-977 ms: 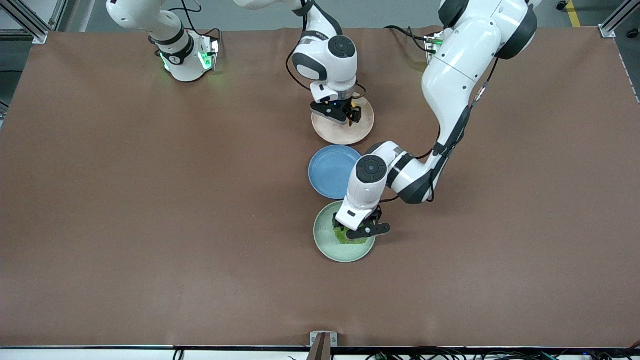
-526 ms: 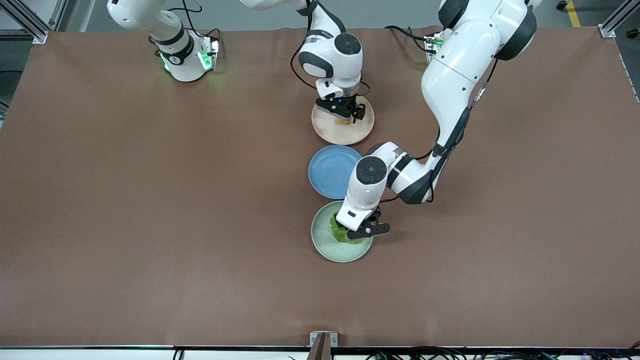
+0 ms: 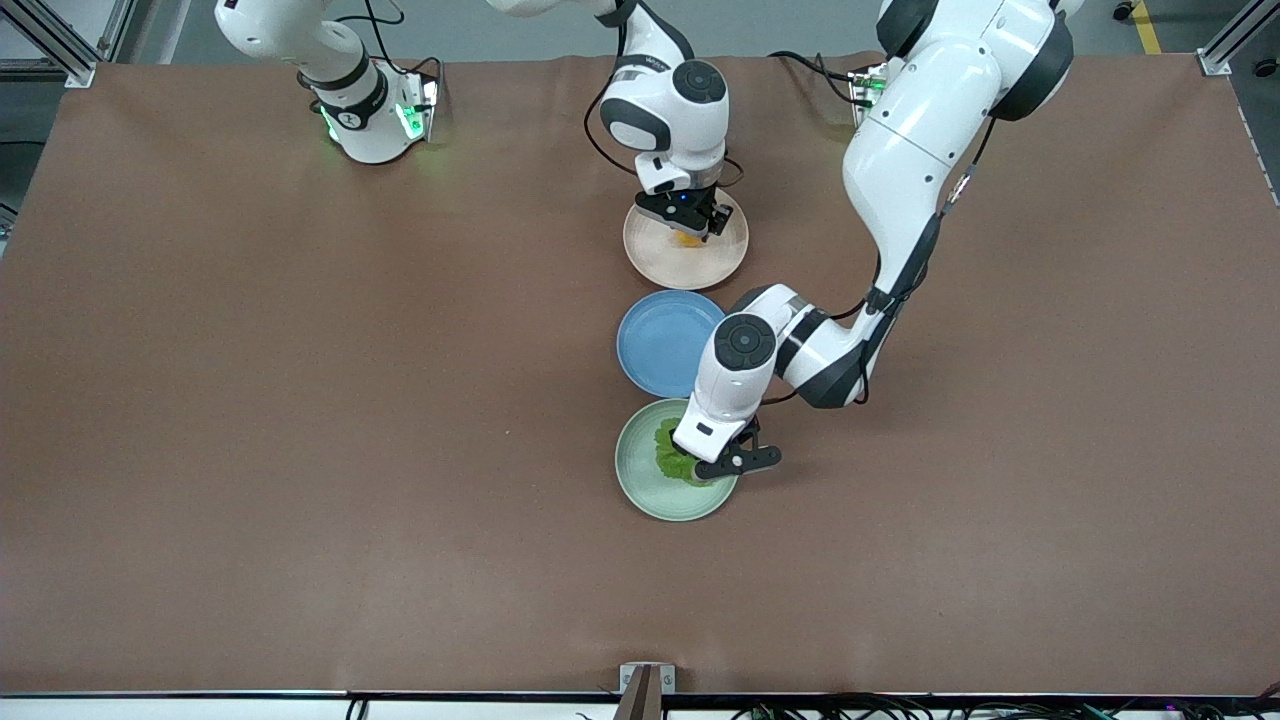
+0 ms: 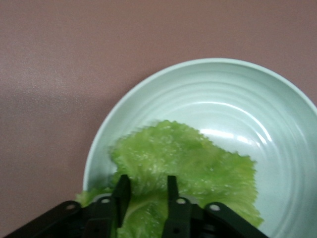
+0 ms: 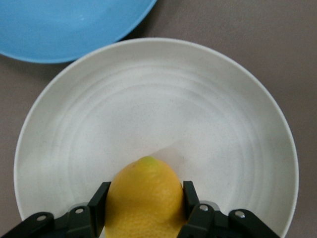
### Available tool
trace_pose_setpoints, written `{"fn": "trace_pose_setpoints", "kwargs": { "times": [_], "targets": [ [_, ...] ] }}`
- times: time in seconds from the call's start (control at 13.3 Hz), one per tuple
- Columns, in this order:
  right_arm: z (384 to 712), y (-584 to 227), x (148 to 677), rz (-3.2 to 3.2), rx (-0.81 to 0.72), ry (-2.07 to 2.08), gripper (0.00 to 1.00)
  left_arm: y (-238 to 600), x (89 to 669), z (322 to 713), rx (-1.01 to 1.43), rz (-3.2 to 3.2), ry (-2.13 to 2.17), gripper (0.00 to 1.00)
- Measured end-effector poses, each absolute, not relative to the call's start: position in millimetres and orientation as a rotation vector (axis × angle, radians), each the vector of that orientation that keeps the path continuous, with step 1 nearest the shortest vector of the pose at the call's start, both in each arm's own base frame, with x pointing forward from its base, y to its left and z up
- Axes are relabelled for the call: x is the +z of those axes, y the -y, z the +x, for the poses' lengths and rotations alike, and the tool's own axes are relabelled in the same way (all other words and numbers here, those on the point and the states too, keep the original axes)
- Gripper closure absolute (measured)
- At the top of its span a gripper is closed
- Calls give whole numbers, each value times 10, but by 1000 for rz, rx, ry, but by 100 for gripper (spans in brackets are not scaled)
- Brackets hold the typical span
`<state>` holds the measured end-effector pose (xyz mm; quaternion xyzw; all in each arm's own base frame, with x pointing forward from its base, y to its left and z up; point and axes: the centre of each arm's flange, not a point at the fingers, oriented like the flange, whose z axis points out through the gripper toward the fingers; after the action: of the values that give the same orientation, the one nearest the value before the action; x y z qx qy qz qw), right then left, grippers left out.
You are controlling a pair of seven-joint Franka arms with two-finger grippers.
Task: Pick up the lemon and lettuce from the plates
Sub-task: 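Close the left gripper on the lettuce while the right gripper grasps the lemon, then lift the lemon off with the right gripper while the left gripper lifts lettuce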
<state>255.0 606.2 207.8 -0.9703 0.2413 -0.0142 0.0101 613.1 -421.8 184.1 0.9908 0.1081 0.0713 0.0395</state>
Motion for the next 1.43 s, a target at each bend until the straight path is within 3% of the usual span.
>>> {"fn": "trace_pose_setpoints", "kwargs": {
  "times": [0.08,0.15,0.23,0.3,0.45,0.83,1.13,1.43],
  "targets": [
    [2662,-6020,2124,-3053,-51,-731,37,4217,1841,6132,217,3036,-334,68],
    [2842,-5954,2257,-3086,-53,-678,37,4214,1840,6134,216,3035,-338,74],
    [3093,-5837,2486,-3115,-48,-614,37,4209,1841,6137,215,3034,-341,83],
    [3397,-5654,2768,-3129,-44,-556,37,4206,1839,6138,214,3034,-343,83],
    [4012,-5149,3301,-3135,-44,-449,37,4193,1828,6139,209,3035,-349,96],
    [5003,-3536,3517,-3173,1,-254,37,4164,1836,6157,200,3032,-365,96],
    [5430,-2034,3359,-3181,44,-115,37,4000,2102,6278,152,3026,-455,96],
    [5398,-1185,3057,-3164,-13,12,37,3905,2788,6362,154,2985,-525,96]
  ]
}}
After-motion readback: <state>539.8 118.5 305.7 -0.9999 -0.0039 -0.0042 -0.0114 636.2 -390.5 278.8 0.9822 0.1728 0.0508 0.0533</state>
